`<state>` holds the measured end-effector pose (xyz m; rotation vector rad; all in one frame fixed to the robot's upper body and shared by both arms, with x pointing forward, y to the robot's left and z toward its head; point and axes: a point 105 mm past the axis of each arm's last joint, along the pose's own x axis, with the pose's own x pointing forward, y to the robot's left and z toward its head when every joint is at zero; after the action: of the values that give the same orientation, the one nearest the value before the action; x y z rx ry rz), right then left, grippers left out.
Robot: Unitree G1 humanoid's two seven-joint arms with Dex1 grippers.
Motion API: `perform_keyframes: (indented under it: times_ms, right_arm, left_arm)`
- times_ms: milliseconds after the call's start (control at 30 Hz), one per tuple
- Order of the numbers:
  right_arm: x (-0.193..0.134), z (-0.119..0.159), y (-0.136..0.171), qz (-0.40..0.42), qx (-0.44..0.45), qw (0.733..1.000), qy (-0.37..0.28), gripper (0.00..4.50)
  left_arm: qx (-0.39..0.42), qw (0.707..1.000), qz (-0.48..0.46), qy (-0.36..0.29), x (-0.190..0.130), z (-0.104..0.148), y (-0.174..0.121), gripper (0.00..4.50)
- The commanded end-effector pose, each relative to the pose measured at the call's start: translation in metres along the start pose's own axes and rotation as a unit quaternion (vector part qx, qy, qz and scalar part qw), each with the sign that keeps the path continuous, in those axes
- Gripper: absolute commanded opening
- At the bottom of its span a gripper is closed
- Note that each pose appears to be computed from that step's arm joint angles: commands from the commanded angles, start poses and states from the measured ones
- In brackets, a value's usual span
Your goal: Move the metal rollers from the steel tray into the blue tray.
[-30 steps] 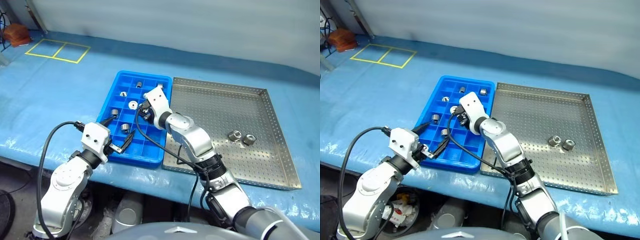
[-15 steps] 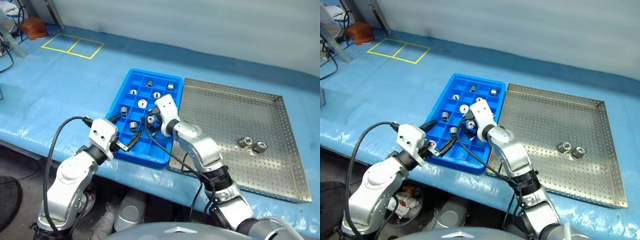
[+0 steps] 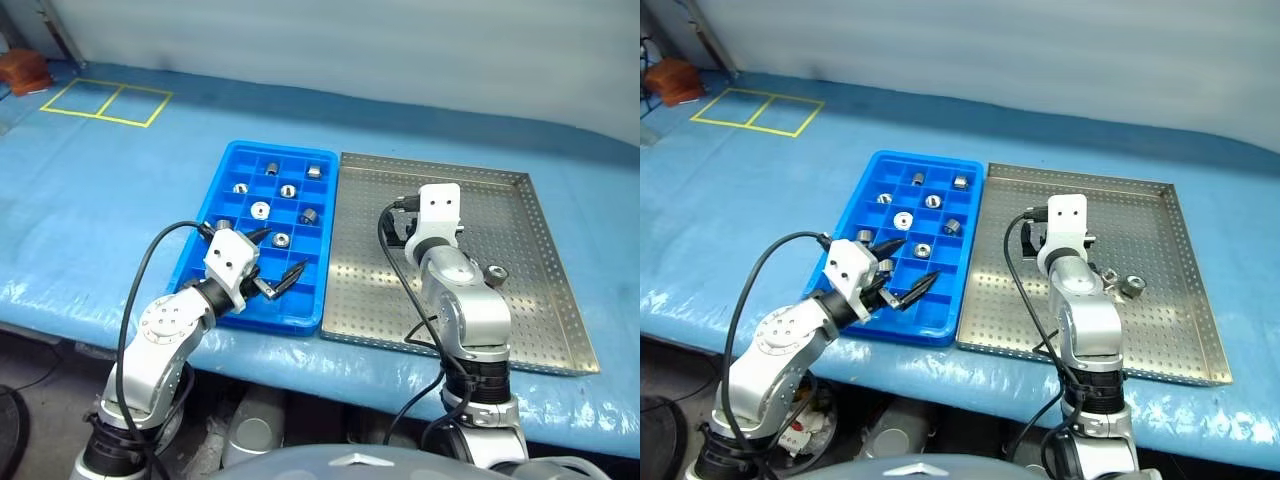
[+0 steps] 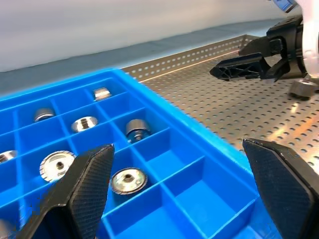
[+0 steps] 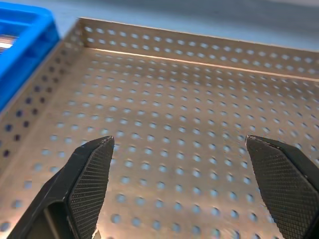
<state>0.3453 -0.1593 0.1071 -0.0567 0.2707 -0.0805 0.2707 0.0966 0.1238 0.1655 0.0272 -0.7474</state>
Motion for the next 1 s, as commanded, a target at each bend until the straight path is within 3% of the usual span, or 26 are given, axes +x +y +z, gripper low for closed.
perform_keyframes:
  times_ms: [33,233,1000]
  right_arm:
    - [0.0,-0.003,-0.014,-0.051,-0.013,0.999,-0.002,4.46]
    - [-0.001,-0.016,-0.034,-0.123,-0.041,0.992,0.004,4.46]
    - [0.004,-0.06,-0.035,-0.117,0.053,0.989,0.074,4.46]
  left_arm:
    - [0.006,1.0,-0.014,-0.025,0.003,0.011,-0.005,4.5]
    - [0.008,1.0,-0.016,-0.023,0.002,0.009,-0.005,4.5]
    - [0.012,1.0,-0.021,-0.013,-0.002,0.007,-0.006,4.5]
